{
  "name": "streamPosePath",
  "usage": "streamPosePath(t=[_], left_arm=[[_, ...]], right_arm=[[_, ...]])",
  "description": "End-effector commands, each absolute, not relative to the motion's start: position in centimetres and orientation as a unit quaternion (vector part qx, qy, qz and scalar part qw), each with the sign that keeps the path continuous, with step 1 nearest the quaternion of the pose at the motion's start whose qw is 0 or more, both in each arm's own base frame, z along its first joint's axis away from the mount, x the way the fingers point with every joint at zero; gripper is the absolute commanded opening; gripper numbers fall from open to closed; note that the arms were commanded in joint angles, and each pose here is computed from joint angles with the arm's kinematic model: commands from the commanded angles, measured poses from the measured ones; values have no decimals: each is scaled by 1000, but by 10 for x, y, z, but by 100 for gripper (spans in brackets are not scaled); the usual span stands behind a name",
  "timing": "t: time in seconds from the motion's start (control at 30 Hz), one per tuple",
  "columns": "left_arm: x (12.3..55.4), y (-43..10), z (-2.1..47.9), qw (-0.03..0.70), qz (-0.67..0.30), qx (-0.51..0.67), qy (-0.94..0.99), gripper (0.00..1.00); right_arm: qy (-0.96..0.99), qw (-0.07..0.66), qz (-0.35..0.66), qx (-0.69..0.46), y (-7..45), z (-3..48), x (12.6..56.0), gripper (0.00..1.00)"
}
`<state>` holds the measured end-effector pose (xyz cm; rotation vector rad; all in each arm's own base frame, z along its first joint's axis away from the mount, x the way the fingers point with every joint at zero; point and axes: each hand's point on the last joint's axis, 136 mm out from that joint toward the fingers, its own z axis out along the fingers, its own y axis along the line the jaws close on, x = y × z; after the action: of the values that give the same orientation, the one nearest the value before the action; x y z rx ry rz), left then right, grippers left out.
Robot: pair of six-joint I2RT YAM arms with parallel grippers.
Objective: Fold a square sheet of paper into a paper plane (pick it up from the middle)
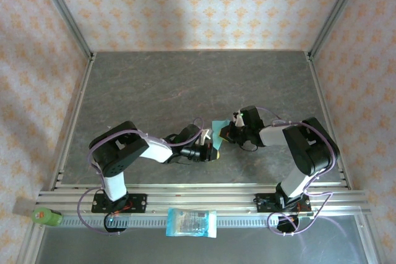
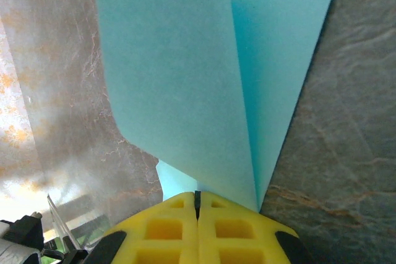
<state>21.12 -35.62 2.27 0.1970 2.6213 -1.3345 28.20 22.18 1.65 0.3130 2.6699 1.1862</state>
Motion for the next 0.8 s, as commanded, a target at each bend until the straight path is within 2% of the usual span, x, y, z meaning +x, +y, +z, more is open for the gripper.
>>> streamPosePath(t=[0.0, 0.13, 0.3, 0.5, 0.77], left_arm=[[178, -351, 12, 48, -438, 77, 894, 8], [190, -354, 43, 93, -449, 83, 885, 8], [224, -349, 80, 177, -446, 67, 875, 11], [254, -357, 76, 173, -458, 46, 871, 11], [272, -374, 54, 158, -442, 43, 882, 10]], right_arm=[[946, 96, 271, 147, 179, -38, 270, 0], [947, 95, 270, 146, 179, -38, 270, 0], [946, 97, 272, 146, 180, -37, 271, 0], [945, 96, 276, 146, 182, -36, 273, 0], [945, 96, 278, 145, 182, -35, 272, 0]])
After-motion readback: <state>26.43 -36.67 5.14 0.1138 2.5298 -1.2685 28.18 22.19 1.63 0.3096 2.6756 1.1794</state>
